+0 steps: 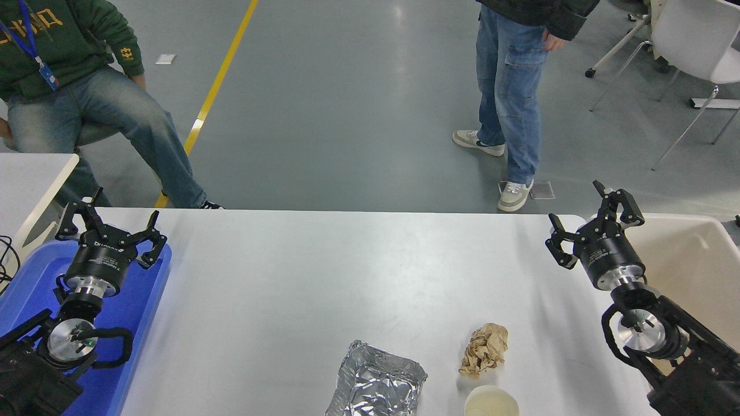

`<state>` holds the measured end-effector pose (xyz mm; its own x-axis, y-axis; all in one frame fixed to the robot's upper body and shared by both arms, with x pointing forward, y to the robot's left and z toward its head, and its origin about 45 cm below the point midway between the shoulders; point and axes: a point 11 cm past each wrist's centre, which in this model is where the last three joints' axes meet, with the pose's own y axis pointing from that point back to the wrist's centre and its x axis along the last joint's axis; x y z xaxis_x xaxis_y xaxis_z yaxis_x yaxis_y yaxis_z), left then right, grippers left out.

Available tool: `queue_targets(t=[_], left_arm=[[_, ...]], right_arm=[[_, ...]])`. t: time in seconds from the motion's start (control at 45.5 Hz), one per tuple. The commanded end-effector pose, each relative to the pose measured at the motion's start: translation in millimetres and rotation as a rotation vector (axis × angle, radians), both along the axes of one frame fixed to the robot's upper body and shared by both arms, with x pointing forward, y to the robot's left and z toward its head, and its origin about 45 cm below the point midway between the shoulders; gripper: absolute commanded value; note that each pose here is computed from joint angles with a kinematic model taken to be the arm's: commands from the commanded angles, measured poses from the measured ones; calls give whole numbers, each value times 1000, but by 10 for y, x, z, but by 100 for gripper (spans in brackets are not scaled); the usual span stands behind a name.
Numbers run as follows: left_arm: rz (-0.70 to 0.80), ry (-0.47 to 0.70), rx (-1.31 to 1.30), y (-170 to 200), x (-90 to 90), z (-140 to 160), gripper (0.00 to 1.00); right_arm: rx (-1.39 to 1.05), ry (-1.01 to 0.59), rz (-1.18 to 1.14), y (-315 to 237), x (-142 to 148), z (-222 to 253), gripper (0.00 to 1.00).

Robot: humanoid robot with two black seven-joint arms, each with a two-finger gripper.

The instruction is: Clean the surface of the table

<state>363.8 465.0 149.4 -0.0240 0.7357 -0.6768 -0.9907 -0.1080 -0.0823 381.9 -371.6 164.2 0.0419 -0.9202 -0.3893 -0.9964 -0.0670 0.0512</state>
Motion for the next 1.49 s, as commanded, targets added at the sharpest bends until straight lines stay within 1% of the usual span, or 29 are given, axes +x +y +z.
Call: queue_targets(t=[0.0,0.088,0.308,0.33,0.418,0.527,0.681,0.791,0.945,1.055,1.121,1.209,1.253,1.341,1.473], left_arm=[[0,1,0,1,-1,-2,100],[-1,0,-1,-3,1,0,100],[0,1,0,1,-1,-2,100],[0,1,0,1,-1,-2,100],[0,1,0,1,-1,-2,100],[0,1,0,1,-1,-2,100],[-1,0,-1,-3,1,0,100],[0,1,0,1,-1,-2,100],[0,1,0,1,-1,-2,100],[1,0,0,3,-1,0,100],[0,1,0,1,-1,-2,100],[0,-1,0,-2,1,1,100],[1,0,0,3,-1,0,100],[0,-1,0,-2,1,1,100],[0,1,0,1,-1,-2,100]], right_arm=[[-260,1,154,-58,-208,285,100],[-381,14,240,-64,-317,327,100],[-555,-55,441,221,-489,550,100],[-601,-69,510,351,-568,535,100],[-663,-87,623,558,-703,466,100],[-680,-87,774,739,-885,397,100],[-731,-94,898,884,-1056,364,100],[-800,-106,960,910,-1087,381,100],[-973,-209,1014,951,-1040,472,100],[-1035,-251,1045,1029,-985,575,100],[-1075,-209,1103,1048,-1037,519,100],[-1172,-57,1175,1018,-1033,455,100],[-1177,16,1190,1052,-1064,512,100],[-1173,40,1183,1050,-1037,658,100],[-1187,31,1245,1072,-1008,777,100]])
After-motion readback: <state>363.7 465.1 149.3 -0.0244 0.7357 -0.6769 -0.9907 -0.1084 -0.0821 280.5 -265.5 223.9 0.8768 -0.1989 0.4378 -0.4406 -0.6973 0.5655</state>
